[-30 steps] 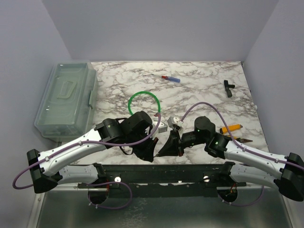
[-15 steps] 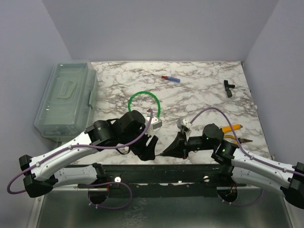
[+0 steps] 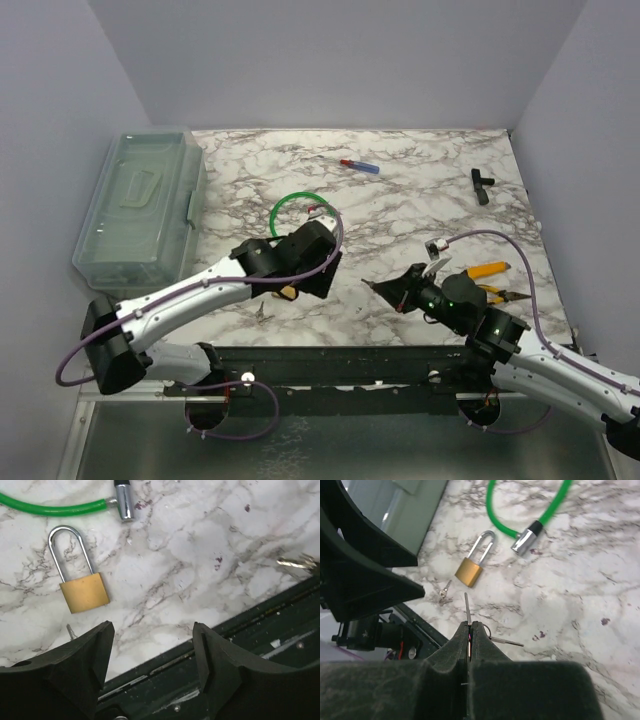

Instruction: Unlock with the key

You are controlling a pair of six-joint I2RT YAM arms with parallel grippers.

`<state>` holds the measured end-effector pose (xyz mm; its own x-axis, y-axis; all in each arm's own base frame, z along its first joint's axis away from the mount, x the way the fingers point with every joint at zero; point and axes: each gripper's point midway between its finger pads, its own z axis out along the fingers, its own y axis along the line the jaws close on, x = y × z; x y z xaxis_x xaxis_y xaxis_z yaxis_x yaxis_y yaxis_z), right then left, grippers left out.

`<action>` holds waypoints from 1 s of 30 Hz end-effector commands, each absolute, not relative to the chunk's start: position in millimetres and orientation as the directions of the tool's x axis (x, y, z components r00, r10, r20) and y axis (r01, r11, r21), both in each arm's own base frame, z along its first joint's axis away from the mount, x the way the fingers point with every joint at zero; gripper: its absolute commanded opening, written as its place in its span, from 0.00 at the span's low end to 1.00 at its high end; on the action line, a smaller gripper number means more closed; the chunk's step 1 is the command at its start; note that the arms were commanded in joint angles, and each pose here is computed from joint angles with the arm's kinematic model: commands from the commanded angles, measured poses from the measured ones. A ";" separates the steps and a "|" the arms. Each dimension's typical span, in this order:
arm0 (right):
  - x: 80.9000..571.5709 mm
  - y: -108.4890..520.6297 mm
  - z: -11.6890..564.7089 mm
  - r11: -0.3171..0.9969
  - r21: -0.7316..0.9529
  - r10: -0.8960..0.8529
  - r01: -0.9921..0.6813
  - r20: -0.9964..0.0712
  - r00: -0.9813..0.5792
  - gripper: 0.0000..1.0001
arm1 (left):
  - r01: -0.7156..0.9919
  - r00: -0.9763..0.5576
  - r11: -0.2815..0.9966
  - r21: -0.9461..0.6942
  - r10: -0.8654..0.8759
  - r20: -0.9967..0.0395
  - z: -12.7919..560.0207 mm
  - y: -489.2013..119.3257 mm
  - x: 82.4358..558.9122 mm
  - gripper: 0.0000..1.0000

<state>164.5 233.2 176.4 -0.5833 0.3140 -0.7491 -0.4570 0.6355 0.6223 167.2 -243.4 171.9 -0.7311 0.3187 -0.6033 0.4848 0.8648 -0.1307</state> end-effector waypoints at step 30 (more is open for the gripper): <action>163.9 167.1 158.3 0.697 0.702 0.527 -0.146 -0.640 -0.559 0.00 | 0.382 -0.875 0.922 -0.062 0.340 -0.344 11.4 -290.6 322.5 0.26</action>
